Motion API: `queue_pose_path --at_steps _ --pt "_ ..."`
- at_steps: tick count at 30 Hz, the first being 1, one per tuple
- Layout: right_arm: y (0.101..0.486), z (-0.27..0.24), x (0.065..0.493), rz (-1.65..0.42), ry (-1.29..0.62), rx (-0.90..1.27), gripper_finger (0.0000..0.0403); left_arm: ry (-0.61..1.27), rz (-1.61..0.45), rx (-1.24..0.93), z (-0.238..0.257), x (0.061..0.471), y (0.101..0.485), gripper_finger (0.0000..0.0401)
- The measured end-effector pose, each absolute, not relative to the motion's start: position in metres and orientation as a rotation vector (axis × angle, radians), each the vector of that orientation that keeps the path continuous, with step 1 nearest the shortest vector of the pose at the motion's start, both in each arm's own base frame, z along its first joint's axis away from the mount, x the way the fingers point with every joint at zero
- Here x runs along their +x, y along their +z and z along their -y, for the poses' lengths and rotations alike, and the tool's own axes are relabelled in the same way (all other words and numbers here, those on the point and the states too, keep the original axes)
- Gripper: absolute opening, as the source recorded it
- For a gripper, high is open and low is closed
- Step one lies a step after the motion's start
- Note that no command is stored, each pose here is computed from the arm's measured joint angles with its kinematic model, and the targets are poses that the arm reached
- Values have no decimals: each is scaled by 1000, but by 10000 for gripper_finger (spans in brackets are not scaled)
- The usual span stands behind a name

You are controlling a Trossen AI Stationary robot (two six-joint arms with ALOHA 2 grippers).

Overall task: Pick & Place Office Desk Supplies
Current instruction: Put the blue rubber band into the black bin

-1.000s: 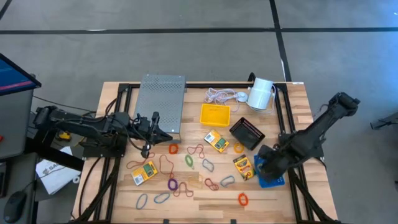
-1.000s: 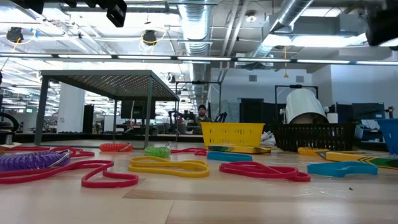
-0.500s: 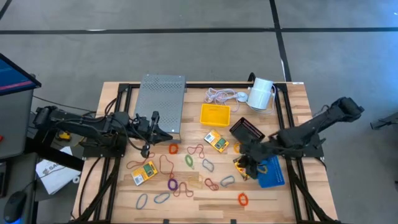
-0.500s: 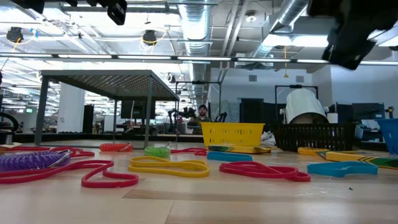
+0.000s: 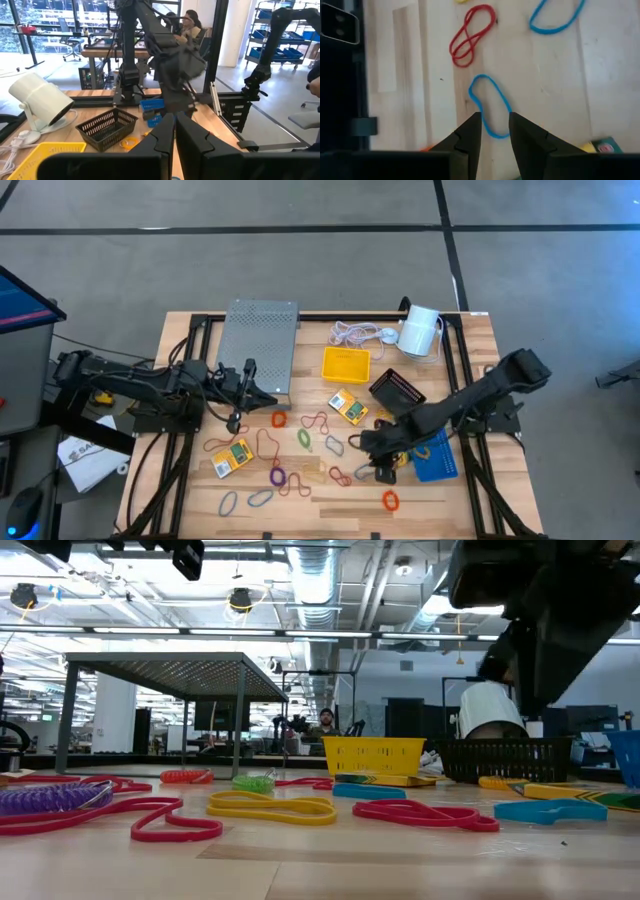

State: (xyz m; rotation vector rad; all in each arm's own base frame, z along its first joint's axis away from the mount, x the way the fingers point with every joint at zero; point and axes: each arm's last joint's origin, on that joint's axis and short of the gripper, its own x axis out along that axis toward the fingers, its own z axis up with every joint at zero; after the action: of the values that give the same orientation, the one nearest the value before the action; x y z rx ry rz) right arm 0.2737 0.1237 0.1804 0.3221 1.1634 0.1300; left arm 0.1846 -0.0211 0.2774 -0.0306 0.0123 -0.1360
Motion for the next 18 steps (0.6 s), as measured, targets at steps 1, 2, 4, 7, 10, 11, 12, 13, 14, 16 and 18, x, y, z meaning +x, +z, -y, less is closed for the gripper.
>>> queue_pose_path --at_steps 1,2,4,7,10,11,12,13,14,16,18 --pt "177 -126 276 -1191 126 307 97 -136 -14 -31 21 185 277 11" --pt "173 -129 278 -1218 122 292 97 -136 -14 -31 21 185 277 11" --pt "167 -134 282 -1261 118 265 97 -136 -17 -30 21 185 277 11" --pt "159 -142 289 -1319 115 227 97 -136 -21 -30 21 185 276 11" --pt "151 -149 296 -1359 115 192 97 -136 -27 -30 21 185 276 11" --pt "149 -152 298 -1370 115 185 97 -136 -29 -30 21 185 276 11" --pt "146 -154 300 -1380 111 177 97 -136 -29 -30 21 185 276 11" --pt "142 -156 302 -1392 108 170 97 -136 -33 -30 21 185 275 11" --pt "139 -157 303 -1405 98 159 97 -136 -38 -30 21 185 275 11" --pt "135 -160 306 -1428 75 134 97 -136 -37 -30 21 185 275 11" --pt "132 -161 308 -1452 49 109 97 -136 -37 -30 21 185 275 11"
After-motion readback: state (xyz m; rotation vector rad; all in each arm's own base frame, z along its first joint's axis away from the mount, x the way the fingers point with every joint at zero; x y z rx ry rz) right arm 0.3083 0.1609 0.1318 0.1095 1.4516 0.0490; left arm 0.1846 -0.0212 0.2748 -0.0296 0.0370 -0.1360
